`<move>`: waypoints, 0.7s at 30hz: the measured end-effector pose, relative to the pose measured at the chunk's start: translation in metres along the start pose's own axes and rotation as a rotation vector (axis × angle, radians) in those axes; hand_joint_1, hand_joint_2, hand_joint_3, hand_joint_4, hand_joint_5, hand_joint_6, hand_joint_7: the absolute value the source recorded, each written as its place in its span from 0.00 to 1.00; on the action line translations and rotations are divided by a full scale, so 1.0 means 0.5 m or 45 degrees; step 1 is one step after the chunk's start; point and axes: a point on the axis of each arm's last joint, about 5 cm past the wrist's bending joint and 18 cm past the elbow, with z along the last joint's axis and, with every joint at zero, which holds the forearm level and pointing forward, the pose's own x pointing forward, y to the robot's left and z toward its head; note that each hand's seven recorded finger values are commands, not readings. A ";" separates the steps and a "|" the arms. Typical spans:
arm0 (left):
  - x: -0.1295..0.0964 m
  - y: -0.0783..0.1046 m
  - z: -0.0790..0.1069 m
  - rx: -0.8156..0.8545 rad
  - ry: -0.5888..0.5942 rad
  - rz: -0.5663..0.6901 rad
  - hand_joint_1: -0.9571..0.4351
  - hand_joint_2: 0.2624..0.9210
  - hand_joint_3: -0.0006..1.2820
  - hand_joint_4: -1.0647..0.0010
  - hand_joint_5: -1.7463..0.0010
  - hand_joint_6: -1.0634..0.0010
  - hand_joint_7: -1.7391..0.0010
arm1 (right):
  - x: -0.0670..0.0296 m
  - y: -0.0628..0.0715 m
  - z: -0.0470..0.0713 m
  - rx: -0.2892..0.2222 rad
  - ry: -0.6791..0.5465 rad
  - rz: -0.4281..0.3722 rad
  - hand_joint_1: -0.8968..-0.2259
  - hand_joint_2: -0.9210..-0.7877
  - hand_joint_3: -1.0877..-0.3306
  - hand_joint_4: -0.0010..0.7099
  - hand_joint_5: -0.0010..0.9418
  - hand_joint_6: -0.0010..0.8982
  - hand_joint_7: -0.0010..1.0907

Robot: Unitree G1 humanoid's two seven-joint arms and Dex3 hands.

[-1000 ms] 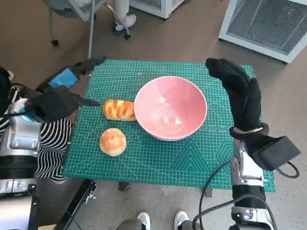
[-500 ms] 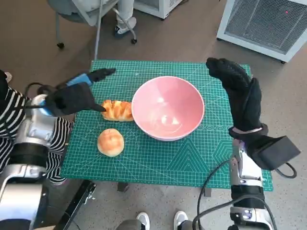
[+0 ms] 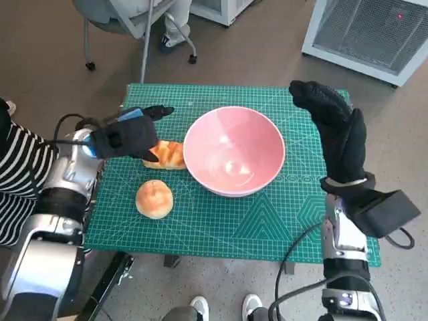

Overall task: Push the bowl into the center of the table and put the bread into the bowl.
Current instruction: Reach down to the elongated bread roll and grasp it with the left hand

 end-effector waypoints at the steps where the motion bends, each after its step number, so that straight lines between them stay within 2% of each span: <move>1: 0.003 -0.003 0.001 0.004 0.018 -0.008 0.57 0.70 0.01 0.87 1.00 0.73 1.00 | 0.000 -0.001 0.000 0.001 -0.001 -0.001 0.12 0.00 0.49 0.28 0.00 0.07 0.50; 13: 0.024 -0.050 0.006 0.078 0.171 -0.090 0.57 0.73 0.01 0.81 0.99 0.66 0.98 | -0.004 -0.003 0.000 0.012 0.000 -0.013 0.12 0.00 0.49 0.29 0.00 0.07 0.50; 16: 0.027 -0.060 0.007 0.120 0.205 -0.098 0.59 0.75 0.01 0.75 0.98 0.60 0.98 | -0.005 -0.004 0.001 0.014 -0.004 -0.015 0.12 0.00 0.49 0.29 0.00 0.07 0.50; 21: 0.030 -0.069 0.009 0.166 0.223 -0.090 0.62 0.80 0.01 0.57 0.98 0.49 0.97 | -0.005 -0.004 0.002 0.014 -0.007 -0.015 0.12 0.00 0.49 0.29 0.00 0.07 0.50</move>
